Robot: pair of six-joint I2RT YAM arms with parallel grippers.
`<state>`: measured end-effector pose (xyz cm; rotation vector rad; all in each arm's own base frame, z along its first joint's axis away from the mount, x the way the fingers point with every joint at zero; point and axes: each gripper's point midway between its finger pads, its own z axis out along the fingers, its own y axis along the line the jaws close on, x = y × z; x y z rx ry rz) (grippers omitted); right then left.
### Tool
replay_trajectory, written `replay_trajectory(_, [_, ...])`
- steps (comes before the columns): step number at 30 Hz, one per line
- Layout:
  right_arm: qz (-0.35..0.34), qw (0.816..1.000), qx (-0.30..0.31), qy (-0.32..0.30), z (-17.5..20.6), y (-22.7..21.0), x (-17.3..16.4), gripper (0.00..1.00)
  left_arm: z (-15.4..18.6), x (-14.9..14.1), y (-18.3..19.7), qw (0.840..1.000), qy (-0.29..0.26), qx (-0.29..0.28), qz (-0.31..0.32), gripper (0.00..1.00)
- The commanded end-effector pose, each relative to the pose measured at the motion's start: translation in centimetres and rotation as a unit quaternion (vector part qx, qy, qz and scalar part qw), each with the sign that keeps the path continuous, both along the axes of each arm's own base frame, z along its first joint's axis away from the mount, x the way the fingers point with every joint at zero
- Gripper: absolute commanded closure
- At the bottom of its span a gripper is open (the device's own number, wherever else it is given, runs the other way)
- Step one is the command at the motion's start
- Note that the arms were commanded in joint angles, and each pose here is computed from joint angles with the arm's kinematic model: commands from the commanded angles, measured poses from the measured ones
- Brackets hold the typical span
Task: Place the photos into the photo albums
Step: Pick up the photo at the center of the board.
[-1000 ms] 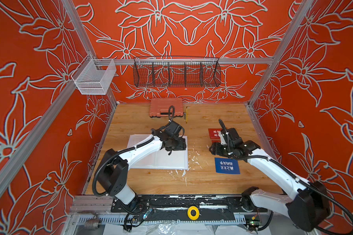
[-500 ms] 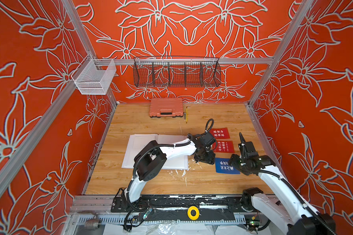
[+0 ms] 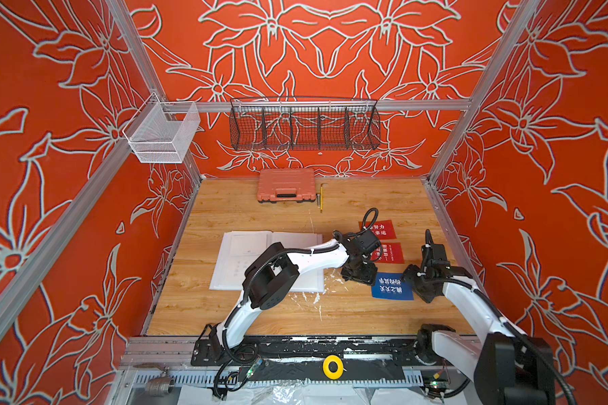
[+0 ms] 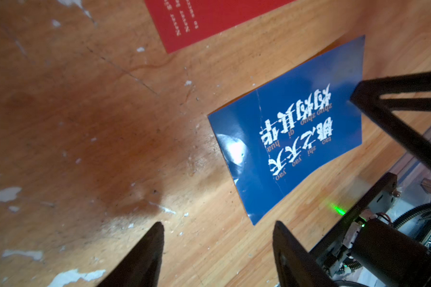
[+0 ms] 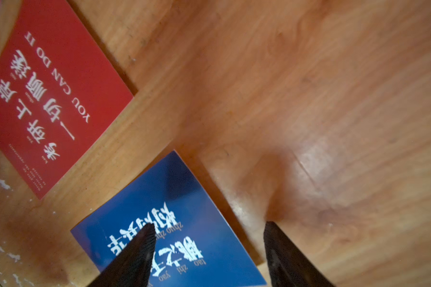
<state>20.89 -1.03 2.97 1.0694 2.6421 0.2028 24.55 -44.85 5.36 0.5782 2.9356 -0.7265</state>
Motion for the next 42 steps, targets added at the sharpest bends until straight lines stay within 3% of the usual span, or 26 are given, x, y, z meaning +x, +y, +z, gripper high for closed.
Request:
replay_trajectory(1, [0.027,0.998,0.035,-0.035,0.6,1.2,2.3,0.29,-0.8,-0.8,0.1,1.0,0.014,0.016,-0.002,0.32])
replay_trajectory(22, [0.095,0.989,0.107,-0.046,1.2,6.0,-1.0,0.33,-1.5,-0.3,0.8,0.999,0.014,0.045,0.023,0.38])
replay_trajectory(32, [0.067,0.997,-0.005,-0.045,3.0,2.3,-0.3,0.3,-1.7,-0.5,1.9,0.997,0.011,0.063,0.03,0.41])
replay_trajectory(42, [0.09,0.996,0.01,0.018,-0.2,2.8,1.2,0.29,-0.8,-0.4,2.4,0.998,0.003,0.061,0.03,0.39])
